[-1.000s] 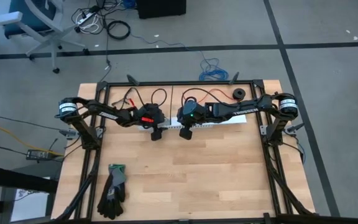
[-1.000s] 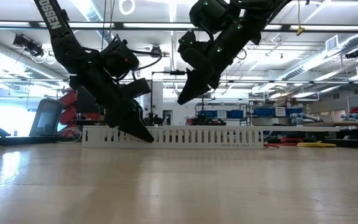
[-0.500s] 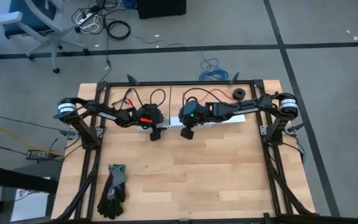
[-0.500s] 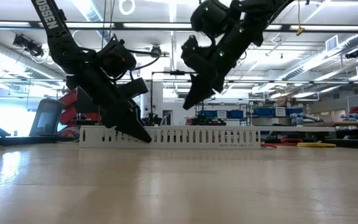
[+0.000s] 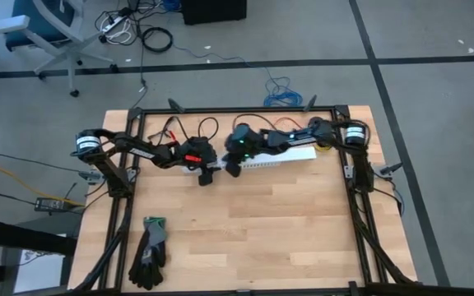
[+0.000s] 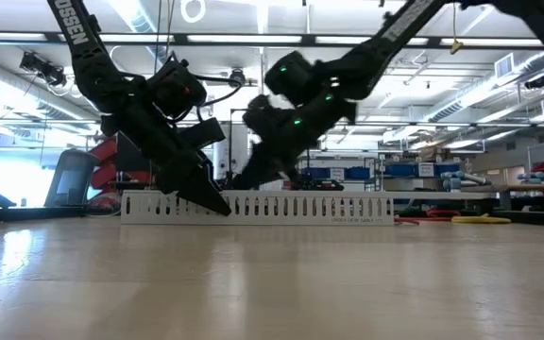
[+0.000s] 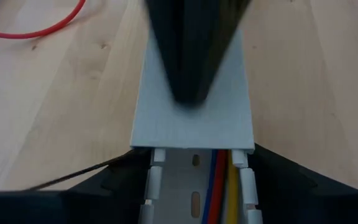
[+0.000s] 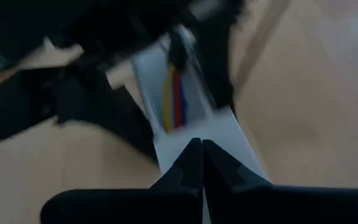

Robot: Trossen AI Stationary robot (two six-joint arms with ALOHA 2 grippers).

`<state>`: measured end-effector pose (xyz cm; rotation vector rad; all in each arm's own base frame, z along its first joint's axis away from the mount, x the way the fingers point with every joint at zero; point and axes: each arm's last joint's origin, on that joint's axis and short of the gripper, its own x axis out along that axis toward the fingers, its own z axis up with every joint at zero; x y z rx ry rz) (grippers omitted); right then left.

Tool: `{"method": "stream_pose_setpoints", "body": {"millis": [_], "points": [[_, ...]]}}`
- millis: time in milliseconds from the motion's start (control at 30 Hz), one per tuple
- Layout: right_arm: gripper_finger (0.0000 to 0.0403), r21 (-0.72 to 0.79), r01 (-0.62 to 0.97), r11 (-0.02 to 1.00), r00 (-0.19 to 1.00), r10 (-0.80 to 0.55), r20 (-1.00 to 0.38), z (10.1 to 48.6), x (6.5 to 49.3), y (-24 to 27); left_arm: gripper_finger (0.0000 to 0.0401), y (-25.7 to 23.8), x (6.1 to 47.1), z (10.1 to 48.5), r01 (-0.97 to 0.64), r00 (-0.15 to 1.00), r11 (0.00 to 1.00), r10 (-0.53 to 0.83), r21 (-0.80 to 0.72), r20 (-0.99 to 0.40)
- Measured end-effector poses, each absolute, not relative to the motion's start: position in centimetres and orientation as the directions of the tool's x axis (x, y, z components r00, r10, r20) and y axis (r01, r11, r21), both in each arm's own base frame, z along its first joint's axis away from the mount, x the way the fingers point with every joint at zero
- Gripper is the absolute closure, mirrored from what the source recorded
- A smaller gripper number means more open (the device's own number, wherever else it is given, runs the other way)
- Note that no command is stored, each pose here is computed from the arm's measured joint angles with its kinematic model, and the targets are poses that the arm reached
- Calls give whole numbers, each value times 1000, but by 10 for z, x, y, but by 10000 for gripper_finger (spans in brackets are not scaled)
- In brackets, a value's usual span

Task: Ziptie cables
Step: Close the cable duct with the cable duct lid

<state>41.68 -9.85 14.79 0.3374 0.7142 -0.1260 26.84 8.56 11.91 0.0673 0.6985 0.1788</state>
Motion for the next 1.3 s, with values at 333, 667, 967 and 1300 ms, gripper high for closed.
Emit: {"method": "stream_pose_setpoints", "body": {"millis": [333,667,967,1300], "points": [[403,0,96,995,884,-85,-460,200,438,-78,162,86,270,121,-138,764,983,185,124,-618],[403,-44,113,993,839,-119,-530,212,429,-57,120,86,270,120,-120,759,981,188,149,-623],[403,-29,118,993,837,-115,-535,212,429,-54,91,87,268,123,-121,753,980,196,159,-629],[403,-19,141,990,798,-125,-589,208,425,-56,91,86,255,141,-126,729,980,199,157,-655]]}}
